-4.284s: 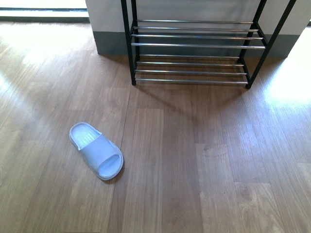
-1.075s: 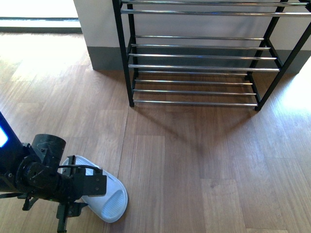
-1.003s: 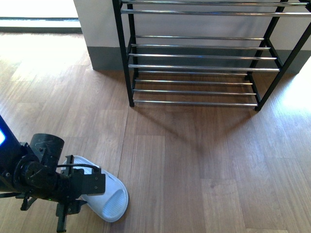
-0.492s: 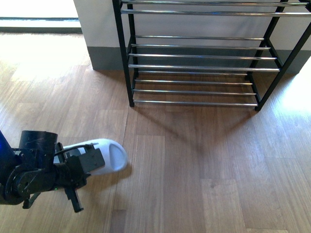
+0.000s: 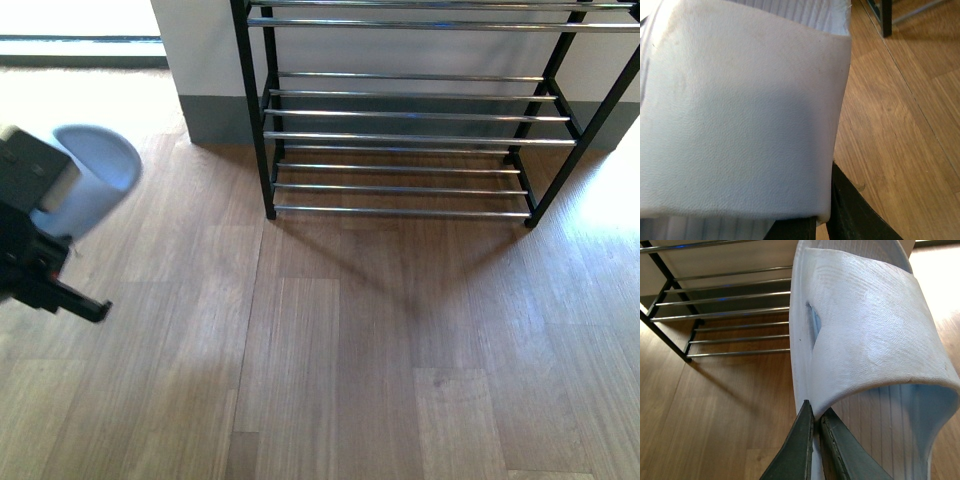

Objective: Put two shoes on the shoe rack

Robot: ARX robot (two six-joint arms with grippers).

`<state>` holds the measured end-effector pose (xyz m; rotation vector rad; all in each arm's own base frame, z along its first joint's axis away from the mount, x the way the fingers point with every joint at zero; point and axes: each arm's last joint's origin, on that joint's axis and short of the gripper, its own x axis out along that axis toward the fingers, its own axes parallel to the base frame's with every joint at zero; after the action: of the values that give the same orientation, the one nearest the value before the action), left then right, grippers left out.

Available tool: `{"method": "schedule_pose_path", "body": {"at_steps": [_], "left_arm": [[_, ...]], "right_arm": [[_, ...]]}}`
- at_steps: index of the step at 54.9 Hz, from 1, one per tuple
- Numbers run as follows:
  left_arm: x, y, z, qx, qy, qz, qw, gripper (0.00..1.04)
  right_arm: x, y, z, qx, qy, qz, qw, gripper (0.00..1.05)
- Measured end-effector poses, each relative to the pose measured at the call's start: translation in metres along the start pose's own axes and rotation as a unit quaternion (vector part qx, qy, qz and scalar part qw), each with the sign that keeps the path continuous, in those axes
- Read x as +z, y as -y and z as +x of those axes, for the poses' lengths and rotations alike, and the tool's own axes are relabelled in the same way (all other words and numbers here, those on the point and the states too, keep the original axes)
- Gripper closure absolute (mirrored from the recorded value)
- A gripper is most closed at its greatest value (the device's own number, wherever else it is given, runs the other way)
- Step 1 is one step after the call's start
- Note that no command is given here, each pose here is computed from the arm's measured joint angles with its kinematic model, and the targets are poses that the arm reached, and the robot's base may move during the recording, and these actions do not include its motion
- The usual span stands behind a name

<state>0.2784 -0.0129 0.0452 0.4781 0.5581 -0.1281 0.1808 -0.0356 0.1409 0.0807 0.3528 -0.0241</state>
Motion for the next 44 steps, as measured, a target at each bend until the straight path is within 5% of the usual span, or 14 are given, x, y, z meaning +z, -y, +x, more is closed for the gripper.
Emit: {"method": "schedule_pose_path", "body": {"at_steps": [22,44], "left_arm": [[0.042,-0.032,-0.144,0.103,0.07,-0.131,0.984,1.03],[0.032,-0.021,-0.178,0.138,0.096,-0.144,0.975,1.03]], "right_arm": [[0.0,0.0,0.0,0.0,0.0,0.0,1.0,1.03],[0.0,0.0,0.0,0.0,0.0,0.0,1.0,1.03]]}}
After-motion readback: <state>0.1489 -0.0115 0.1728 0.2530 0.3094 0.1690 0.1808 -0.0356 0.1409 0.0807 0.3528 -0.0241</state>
